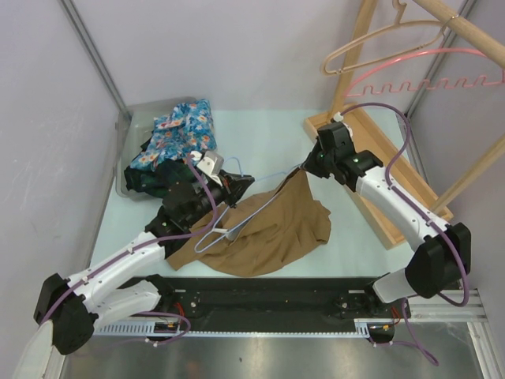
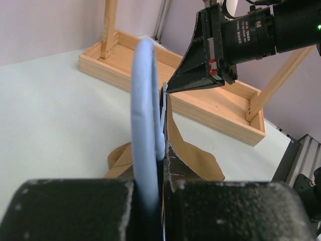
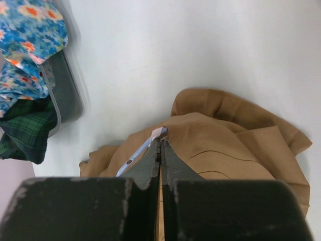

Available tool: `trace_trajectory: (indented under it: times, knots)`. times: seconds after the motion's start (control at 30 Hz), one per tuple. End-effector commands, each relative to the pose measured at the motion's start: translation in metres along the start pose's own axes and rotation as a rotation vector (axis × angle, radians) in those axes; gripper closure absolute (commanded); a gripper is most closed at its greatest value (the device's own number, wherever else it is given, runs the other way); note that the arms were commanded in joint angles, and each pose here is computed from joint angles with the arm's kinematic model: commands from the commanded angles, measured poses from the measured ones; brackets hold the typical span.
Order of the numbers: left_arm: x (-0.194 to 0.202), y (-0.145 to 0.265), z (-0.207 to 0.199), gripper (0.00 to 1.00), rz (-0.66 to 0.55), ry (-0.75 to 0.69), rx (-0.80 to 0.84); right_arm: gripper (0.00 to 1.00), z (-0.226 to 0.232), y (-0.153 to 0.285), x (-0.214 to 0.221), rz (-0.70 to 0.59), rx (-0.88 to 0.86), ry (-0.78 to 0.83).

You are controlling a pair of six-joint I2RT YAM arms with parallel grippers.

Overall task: Place the skirt on the hanger
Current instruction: Place skirt on hanger

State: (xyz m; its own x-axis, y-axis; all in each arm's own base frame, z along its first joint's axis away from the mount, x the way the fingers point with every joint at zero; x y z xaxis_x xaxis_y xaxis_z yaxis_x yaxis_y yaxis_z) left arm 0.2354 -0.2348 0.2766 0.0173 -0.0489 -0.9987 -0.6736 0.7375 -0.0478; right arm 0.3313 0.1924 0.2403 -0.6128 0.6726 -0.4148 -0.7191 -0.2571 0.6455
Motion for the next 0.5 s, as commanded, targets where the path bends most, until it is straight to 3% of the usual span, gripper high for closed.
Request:
trace_trajectory:
  times: [0.0,0.3,0.47]
  knots:
    - [-0.013,-0.002,-0.011,1.0,-0.065,0.015,0.071,1.0,0.019,0.024,-0.024,-0.099,-0.094,-0.046]
    - [-0.004,-0.006,-0.013,1.0,-0.038,0.02,0.085,1.0,0.019,0.033,-0.025,-0.108,-0.104,-0.042]
    - [-0.013,-0.007,-0.008,1.0,-0.071,0.013,0.053,1.0,0.019,0.028,-0.008,0.001,-0.125,0.011]
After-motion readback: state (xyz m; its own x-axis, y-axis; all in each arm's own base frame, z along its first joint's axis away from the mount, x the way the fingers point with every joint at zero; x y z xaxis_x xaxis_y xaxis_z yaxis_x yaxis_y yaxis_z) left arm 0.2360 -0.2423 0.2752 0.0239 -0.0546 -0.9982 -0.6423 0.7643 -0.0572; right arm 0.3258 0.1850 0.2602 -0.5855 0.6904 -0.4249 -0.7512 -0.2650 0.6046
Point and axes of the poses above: each gripper's point midway between its finger pads, its own y axis back along the fingers, its own z axis along the line the jaws close on, x = y × z, the point moved 4 cm from there along y, back along the fingers, and after that the axes turned 15 degrees about -y, right-handed, at the moved point
